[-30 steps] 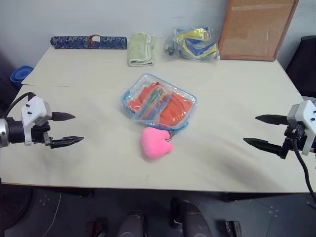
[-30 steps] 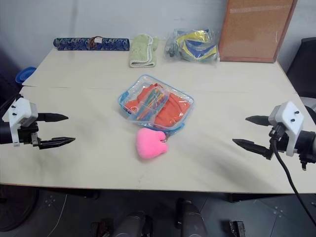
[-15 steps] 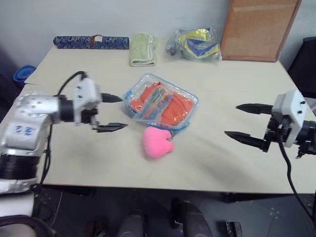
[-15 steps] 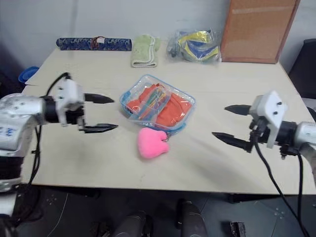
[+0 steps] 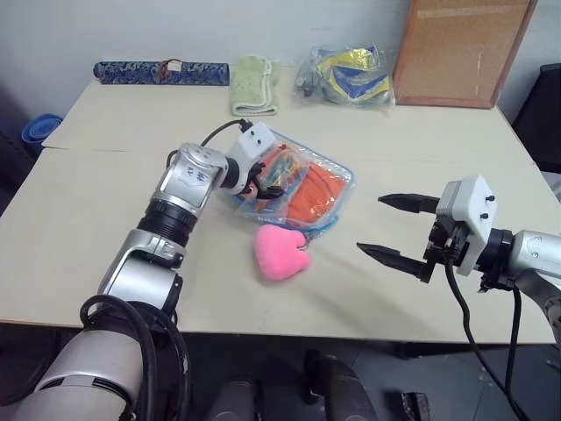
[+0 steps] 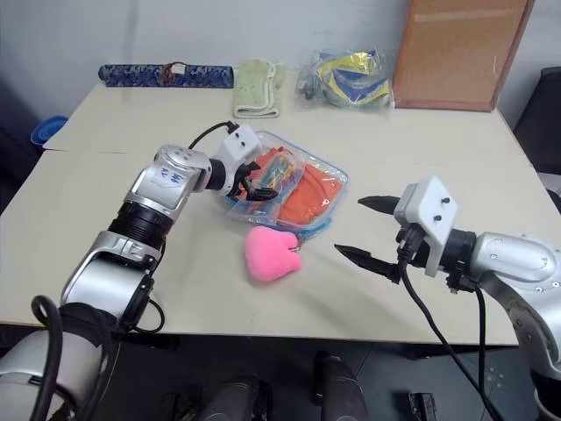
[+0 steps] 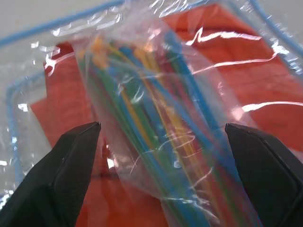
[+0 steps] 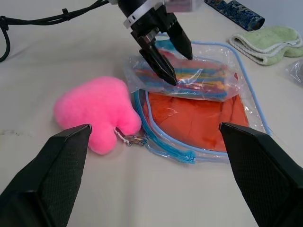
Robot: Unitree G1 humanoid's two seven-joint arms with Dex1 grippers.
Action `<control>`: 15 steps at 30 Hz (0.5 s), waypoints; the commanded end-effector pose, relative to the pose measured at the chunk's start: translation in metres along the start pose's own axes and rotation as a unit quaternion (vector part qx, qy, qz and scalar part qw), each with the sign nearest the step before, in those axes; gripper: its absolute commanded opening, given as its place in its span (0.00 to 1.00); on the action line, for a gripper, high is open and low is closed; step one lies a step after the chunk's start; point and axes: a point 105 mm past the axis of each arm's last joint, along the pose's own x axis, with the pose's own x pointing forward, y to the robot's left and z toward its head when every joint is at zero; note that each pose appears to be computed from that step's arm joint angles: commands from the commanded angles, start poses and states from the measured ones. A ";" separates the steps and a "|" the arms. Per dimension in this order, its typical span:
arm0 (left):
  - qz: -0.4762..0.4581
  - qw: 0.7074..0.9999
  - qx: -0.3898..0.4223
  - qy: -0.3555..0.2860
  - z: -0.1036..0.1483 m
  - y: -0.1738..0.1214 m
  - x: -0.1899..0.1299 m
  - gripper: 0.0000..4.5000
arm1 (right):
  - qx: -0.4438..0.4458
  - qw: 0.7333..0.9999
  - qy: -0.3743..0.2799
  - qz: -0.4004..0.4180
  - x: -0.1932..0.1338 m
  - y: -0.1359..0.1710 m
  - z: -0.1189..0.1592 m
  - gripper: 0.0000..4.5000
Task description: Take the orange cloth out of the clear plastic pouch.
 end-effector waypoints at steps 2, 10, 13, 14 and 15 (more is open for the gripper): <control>0.026 1.000 0.007 -0.006 0.011 0.005 0.004 0.99 | -0.018 0.999 -0.022 -0.015 -0.004 0.001 0.012 1.00; 0.009 1.000 0.001 -0.019 0.016 -0.008 0.016 0.79 | -0.018 0.999 -0.025 -0.015 -0.001 0.002 0.010 1.00; 0.011 1.000 0.001 -0.023 0.017 -0.008 0.015 0.58 | -0.020 0.999 -0.025 -0.013 0.000 0.001 0.010 1.00; 0.012 1.000 0.001 -0.024 0.017 -0.008 0.014 0.51 | -0.020 0.999 -0.024 -0.013 0.000 0.000 0.010 1.00; 0.014 1.000 0.002 -0.026 0.017 -0.007 0.013 0.44 | -0.021 0.999 -0.024 -0.012 0.000 0.000 0.010 1.00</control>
